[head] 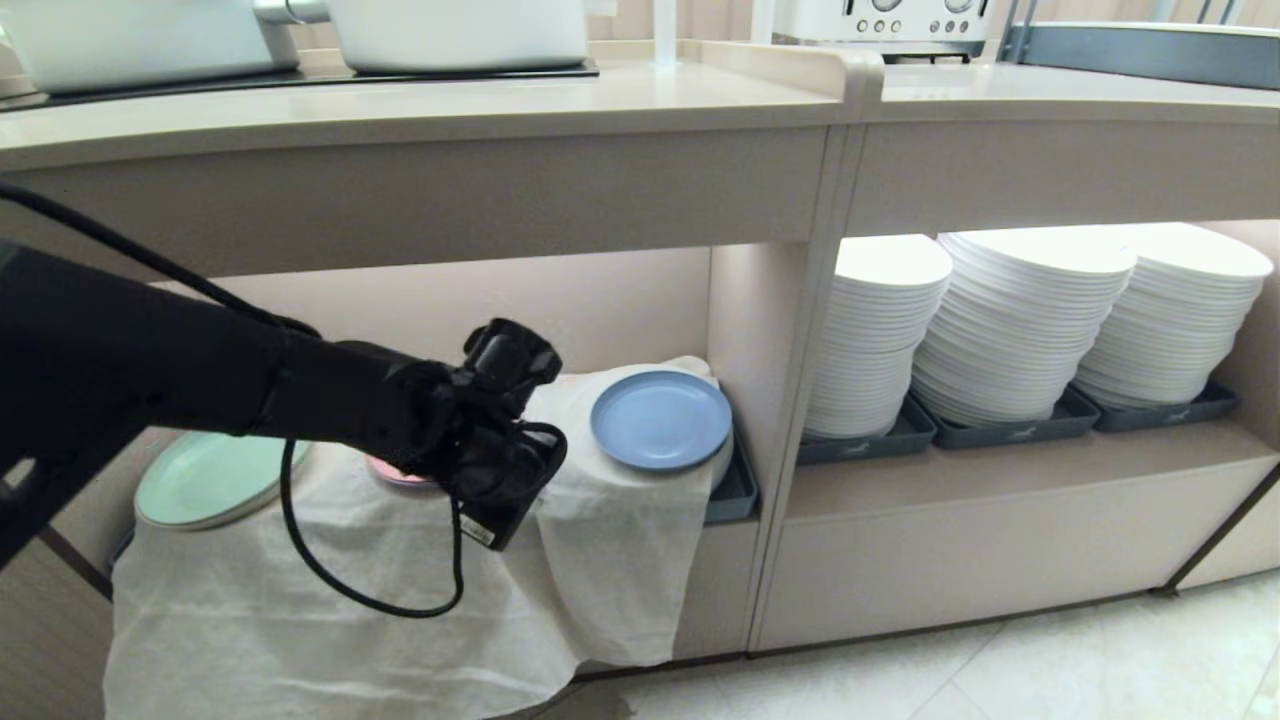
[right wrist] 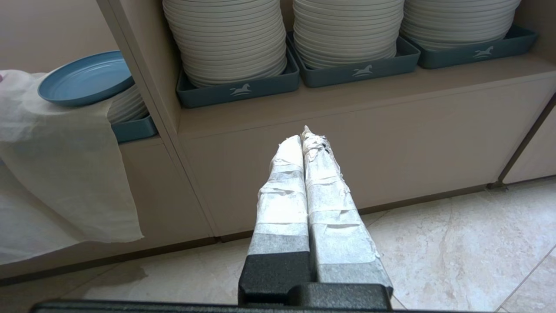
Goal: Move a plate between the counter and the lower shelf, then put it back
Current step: Pick up the plate in the cupboard
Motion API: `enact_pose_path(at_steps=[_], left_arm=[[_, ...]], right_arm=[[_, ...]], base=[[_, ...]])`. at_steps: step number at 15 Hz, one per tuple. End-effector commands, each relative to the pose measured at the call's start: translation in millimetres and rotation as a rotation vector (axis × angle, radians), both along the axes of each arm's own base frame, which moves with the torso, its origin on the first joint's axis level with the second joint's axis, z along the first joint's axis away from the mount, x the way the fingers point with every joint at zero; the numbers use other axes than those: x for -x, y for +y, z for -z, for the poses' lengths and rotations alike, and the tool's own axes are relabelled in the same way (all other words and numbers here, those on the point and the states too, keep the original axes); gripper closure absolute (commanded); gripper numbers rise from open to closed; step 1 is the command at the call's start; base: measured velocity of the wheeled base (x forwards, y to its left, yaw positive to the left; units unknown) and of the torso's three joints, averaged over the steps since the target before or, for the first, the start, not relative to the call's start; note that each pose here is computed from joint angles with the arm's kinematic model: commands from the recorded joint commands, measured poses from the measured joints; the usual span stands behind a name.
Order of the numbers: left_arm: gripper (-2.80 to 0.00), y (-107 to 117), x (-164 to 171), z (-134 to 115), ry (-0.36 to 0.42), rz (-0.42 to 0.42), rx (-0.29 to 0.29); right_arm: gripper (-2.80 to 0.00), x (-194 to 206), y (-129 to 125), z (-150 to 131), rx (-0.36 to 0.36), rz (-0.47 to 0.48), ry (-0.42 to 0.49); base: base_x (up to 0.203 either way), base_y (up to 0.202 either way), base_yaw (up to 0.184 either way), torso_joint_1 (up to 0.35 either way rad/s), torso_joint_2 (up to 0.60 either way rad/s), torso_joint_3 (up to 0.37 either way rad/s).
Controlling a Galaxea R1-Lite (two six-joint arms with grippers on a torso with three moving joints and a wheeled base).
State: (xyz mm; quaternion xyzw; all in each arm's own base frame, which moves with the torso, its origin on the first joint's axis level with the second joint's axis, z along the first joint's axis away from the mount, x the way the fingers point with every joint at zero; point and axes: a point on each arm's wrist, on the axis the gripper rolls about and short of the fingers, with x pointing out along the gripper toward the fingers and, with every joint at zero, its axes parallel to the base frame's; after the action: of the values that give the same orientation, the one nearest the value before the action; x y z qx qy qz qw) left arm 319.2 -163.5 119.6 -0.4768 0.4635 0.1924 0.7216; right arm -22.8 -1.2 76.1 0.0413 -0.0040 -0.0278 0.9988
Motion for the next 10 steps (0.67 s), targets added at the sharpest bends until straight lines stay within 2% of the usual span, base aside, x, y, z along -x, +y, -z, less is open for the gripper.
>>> enact_pose_path(at_steps=[1, 5, 8, 10], left_arm=[[0.0, 12, 27, -8, 0.013, 0.0, -0.005], [0.0, 35, 78, -10, 0.045, 0.059, -0.057], [0.0, 52, 110, -16, -0.003, 0.112, -0.095], [0.0, 63, 128, -13, -0.059, 0.173, -0.187]], right_arm=[[0.0, 0, 0, 0, 0.0, 0.001, 0.0], [0.0, 0, 0, 0, 0.0, 0.001, 0.0], [0.0, 0, 0, 0, 0.0, 0.0, 0.0], [0.0, 0, 0, 0, 0.0, 0.001, 0.0]], base=[[0.0, 0.0, 0.0, 0.0, 0.0, 0.0], [0.0, 0.0, 0.0, 0.0, 0.0, 0.0], [0.0, 0.0, 0.0, 0.0, 0.0, 0.0], [0.0, 0.0, 0.0, 0.0, 0.0, 0.0]])
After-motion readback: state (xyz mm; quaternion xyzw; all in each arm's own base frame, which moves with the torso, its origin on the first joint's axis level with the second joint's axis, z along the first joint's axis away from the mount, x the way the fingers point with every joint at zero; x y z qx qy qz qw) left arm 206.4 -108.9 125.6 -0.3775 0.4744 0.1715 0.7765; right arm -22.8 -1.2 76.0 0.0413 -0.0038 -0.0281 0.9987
